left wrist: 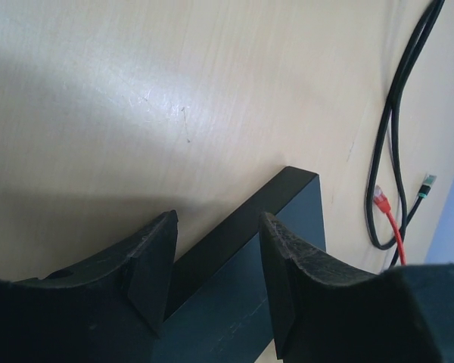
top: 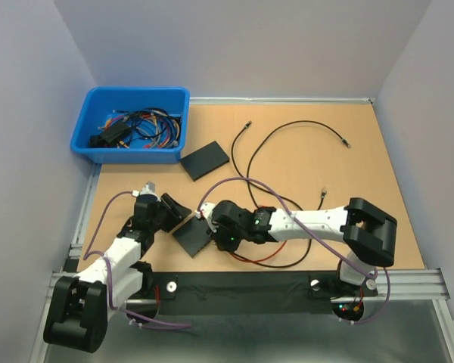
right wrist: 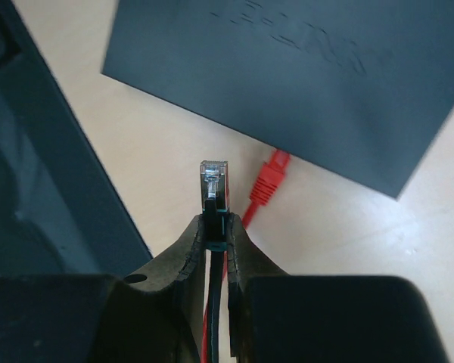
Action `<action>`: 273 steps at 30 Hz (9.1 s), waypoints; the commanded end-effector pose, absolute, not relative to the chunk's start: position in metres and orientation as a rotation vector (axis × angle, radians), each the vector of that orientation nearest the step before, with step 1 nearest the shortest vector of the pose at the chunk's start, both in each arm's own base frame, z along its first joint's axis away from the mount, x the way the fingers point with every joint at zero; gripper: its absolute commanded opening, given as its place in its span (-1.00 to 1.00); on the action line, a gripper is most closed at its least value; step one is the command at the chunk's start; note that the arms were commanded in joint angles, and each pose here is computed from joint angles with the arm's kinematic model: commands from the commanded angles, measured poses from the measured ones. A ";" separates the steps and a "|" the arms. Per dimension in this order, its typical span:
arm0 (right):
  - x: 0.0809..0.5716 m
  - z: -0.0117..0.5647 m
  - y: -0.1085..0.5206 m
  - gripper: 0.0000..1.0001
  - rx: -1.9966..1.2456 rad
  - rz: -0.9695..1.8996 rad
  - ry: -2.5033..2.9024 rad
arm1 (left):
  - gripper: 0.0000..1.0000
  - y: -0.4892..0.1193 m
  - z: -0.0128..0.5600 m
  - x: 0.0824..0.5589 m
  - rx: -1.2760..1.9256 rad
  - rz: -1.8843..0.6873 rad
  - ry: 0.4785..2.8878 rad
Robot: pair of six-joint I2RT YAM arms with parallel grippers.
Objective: Insert the plug into the switch port
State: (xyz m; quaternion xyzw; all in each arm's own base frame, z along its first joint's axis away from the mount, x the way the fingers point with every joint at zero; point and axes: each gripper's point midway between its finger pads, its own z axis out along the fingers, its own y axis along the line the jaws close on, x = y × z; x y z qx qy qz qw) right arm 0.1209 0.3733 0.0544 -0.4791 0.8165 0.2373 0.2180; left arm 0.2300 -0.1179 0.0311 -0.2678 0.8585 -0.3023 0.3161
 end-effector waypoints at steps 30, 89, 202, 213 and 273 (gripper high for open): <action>0.121 0.011 0.405 -0.99 -1.241 0.602 2.304 | 0.11 -0.132 0.027 0.208 -0.746 -0.912 2.293; 0.091 0.043 0.422 -0.99 -1.368 0.873 2.255 | 0.11 -0.129 0.025 0.211 -0.747 -0.861 2.288; 0.239 0.136 0.452 -0.99 -0.863 0.793 1.942 | -0.09 -0.183 0.010 0.195 -0.489 -0.842 2.495; 0.256 0.163 0.488 -0.99 -0.840 0.903 1.896 | -0.10 -0.185 0.006 0.194 -0.477 -0.833 2.513; 0.329 0.135 0.454 0.20 -0.657 0.847 1.939 | -0.12 -0.197 0.000 0.191 -0.429 -0.720 2.558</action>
